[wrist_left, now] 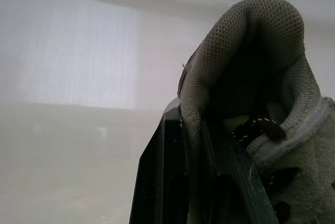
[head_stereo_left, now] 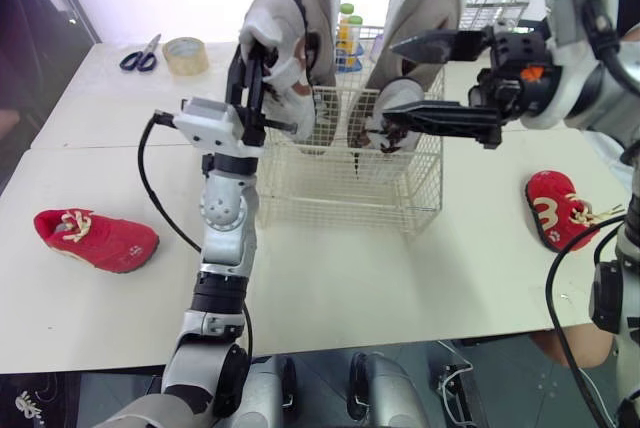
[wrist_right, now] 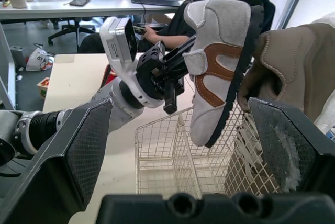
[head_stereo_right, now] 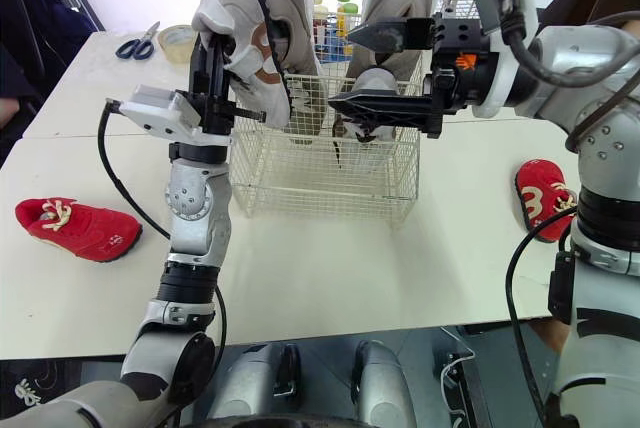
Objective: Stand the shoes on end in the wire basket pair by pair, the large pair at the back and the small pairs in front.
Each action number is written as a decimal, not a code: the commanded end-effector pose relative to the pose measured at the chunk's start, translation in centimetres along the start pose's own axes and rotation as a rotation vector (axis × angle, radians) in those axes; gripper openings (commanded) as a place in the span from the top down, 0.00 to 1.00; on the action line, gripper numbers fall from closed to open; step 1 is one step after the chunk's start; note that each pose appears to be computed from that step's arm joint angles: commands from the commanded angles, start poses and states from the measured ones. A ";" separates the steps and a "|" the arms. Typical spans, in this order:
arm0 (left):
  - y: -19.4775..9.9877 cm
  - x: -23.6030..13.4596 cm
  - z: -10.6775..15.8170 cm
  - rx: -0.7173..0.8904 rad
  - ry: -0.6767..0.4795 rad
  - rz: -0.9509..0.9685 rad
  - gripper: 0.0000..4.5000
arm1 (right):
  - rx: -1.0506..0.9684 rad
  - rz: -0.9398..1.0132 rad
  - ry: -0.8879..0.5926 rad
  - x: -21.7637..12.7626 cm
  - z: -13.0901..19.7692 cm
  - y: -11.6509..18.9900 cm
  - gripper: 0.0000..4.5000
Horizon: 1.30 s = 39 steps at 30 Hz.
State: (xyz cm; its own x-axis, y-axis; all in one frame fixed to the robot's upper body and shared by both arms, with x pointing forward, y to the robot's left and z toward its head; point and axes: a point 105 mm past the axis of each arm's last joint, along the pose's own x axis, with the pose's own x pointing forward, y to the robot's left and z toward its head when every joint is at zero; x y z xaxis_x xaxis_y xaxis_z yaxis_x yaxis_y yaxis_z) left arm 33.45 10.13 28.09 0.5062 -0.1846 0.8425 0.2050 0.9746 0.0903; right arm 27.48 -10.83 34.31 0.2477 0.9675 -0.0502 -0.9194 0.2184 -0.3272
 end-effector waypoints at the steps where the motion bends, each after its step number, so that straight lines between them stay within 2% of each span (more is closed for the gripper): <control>1: -1.3 -1.5 -0.8 0.016 0.026 -0.038 0.99 | -0.050 -0.018 -0.025 -0.7 1.3 0.3 0.00; 9: -1.6 -5.2 -3.6 0.113 0.112 -0.081 0.99 | -0.053 -0.002 -0.044 -0.3 1.3 0.2 0.00; 17: -0.6 -7.7 -6.4 0.054 0.258 0.001 0.99 | -0.059 0.003 -0.051 -0.2 1.3 0.3 0.00; 28: 0.0 -8.5 -6.6 -0.043 0.325 0.063 0.99 | -0.057 0.010 -0.043 -0.3 0.9 0.4 0.00; 31: -0.4 -8.9 -6.3 -0.069 0.341 0.044 0.77 | -0.058 0.010 -0.039 -0.2 0.6 0.3 0.00; 37: 0.3 -8.3 -4.4 -0.051 0.299 0.006 0.11 | -0.063 0.011 -0.039 0.1 0.4 0.2 0.00; 39: 0.3 -7.9 -3.6 -0.050 0.284 -0.017 0.11 | -0.064 0.011 -0.040 0.0 0.3 0.1 0.00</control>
State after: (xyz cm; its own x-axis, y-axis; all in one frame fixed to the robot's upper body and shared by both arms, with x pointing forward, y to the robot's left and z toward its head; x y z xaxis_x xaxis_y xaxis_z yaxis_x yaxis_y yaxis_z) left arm 32.69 10.60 20.89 0.6742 -0.2322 0.7011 0.2555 0.9640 0.0736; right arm 27.62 -10.77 33.86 0.2302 0.9726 -0.0330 -0.9147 0.2047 -0.3485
